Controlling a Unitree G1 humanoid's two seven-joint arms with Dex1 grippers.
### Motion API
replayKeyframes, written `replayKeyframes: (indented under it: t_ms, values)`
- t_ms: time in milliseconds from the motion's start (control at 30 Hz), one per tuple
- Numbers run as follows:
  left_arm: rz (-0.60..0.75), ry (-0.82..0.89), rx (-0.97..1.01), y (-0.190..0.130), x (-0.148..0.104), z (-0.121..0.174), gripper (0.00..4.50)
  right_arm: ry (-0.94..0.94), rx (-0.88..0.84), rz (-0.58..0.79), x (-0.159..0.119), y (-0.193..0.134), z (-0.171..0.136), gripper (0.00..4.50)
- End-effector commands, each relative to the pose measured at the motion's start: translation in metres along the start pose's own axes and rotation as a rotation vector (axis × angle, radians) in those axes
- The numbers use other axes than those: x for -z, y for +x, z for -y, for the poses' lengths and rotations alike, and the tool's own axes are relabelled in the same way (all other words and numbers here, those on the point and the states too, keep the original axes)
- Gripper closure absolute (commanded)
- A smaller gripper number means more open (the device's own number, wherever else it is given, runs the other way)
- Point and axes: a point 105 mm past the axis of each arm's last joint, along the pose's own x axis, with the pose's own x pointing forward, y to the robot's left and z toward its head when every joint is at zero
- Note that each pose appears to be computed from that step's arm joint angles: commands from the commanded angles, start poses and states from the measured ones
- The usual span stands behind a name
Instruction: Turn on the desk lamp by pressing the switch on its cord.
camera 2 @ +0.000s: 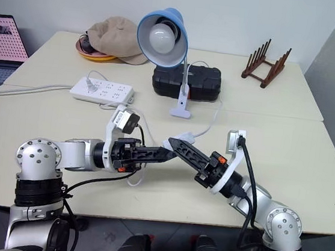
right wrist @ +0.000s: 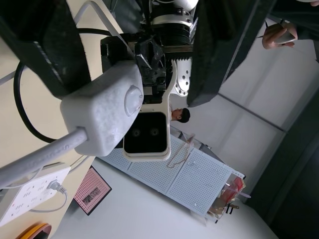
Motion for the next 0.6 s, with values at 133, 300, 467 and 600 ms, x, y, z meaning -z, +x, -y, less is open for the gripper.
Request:
replayKeyframes:
  t_ms: [133, 300, 467, 600]
  values:
    - [0.0, 0.035, 0.028, 0.0031, -0.0027, 0.008, 4.19, -0.011, -0.045, -0.001, -0.0026, 0.0007, -0.0078, 3.4]
    - [0.003, 0.039, 0.028, 0.004, -0.0025, 0.0084, 4.19, -0.006, -0.05, -0.003, -0.0021, -0.0001, -0.0076, 4.05]
    - [0.005, 0.042, 0.023, 0.0037, -0.0029, 0.008, 4.19, -0.014, -0.045, -0.008, -0.0016, -0.0007, -0.0068, 4.05]
    - [0.002, 0.049, 0.013, 0.0025, -0.0044, 0.0071, 4.19, -0.028, -0.043, -0.014, -0.0017, -0.0009, -0.0063, 3.35]
